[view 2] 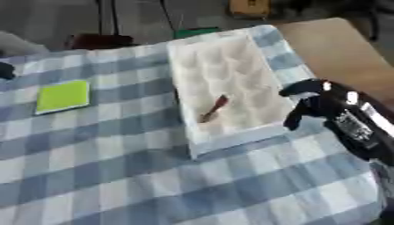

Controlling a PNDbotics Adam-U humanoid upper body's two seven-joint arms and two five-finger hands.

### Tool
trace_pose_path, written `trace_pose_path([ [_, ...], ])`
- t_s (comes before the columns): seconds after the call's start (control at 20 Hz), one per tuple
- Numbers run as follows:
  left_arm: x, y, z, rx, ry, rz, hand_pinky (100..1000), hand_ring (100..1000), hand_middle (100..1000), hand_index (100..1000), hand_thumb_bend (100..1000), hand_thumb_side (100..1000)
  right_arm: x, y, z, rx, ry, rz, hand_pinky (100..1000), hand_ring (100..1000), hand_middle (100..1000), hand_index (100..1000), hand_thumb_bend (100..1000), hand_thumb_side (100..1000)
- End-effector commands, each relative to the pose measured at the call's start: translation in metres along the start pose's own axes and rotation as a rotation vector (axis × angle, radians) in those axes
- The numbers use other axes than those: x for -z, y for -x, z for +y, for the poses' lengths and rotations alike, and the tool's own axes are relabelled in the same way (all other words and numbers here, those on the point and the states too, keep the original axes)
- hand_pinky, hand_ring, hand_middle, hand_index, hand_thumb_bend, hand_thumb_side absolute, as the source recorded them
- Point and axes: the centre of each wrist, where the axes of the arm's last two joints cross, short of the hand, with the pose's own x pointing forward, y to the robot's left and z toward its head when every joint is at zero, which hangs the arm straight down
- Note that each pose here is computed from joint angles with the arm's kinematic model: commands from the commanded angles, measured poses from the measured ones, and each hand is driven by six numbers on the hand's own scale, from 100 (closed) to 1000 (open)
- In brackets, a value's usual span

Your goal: Pick up objects on the table and place them in the box.

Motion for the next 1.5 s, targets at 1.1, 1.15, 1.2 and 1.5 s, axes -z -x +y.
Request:
trace_pose_path([
  [1.1, 0.043, -0.007, 0.081, 0.593, 0.265, -0.017, 720, 711, 739, 885, 277, 376, 0.002, -0.007, -0.005, -0.034, -0.018, -0.004, 566, 497, 759, 814, 100, 738],
  [1.15, 0.048, -0.004, 0.090, 0.643, 0.286, -0.004, 724, 716, 745, 888, 290, 367, 0.002, -0.007, -0.005, -0.034, -0.021, -0.004, 566, 497, 759, 814, 100, 739],
  [1.2, 0.051, -0.001, 0.096, 0.678, 0.299, 0.006, 725, 717, 746, 889, 291, 367, 0.003, -0.007, -0.005, -0.034, -0.023, -0.004, 566, 497, 759, 814, 100, 739],
  [1.5, 0.067, 0.019, 0.121, 0.835, 0.366, 0.053, 748, 748, 779, 907, 373, 343, 0.004, -0.008, -0.005, -0.034, -0.039, -0.005, 566, 496, 760, 814, 100, 740],
])
